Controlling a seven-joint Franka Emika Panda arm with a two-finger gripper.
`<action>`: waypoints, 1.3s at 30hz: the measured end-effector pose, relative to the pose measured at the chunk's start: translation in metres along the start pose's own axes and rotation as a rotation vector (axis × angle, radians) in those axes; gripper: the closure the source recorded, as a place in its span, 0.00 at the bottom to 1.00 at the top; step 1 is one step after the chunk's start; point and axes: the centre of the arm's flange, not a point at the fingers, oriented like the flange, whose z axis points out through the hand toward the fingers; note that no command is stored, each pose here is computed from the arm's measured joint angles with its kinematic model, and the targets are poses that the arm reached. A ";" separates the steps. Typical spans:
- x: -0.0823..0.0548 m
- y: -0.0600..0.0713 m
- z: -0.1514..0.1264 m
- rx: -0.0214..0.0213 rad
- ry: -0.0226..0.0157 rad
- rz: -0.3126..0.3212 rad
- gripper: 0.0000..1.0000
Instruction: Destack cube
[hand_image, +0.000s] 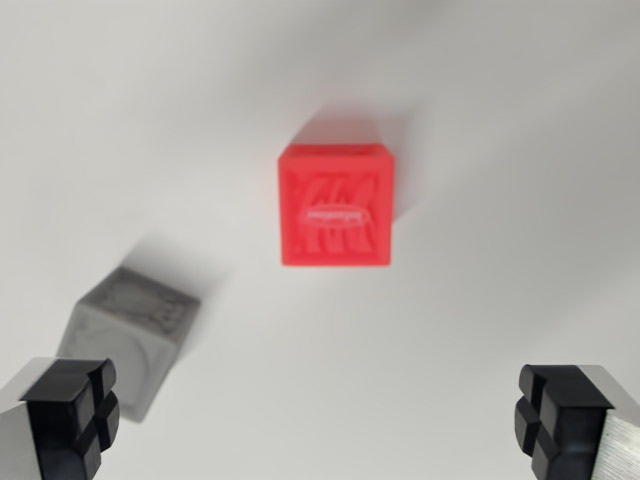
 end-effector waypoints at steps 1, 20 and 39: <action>0.000 0.000 -0.005 0.0000 0.0001 0.000 0.00; 0.000 -0.001 -0.076 -0.0008 -0.0012 0.001 0.00; 0.000 -0.002 -0.116 -0.0010 -0.0026 0.002 0.00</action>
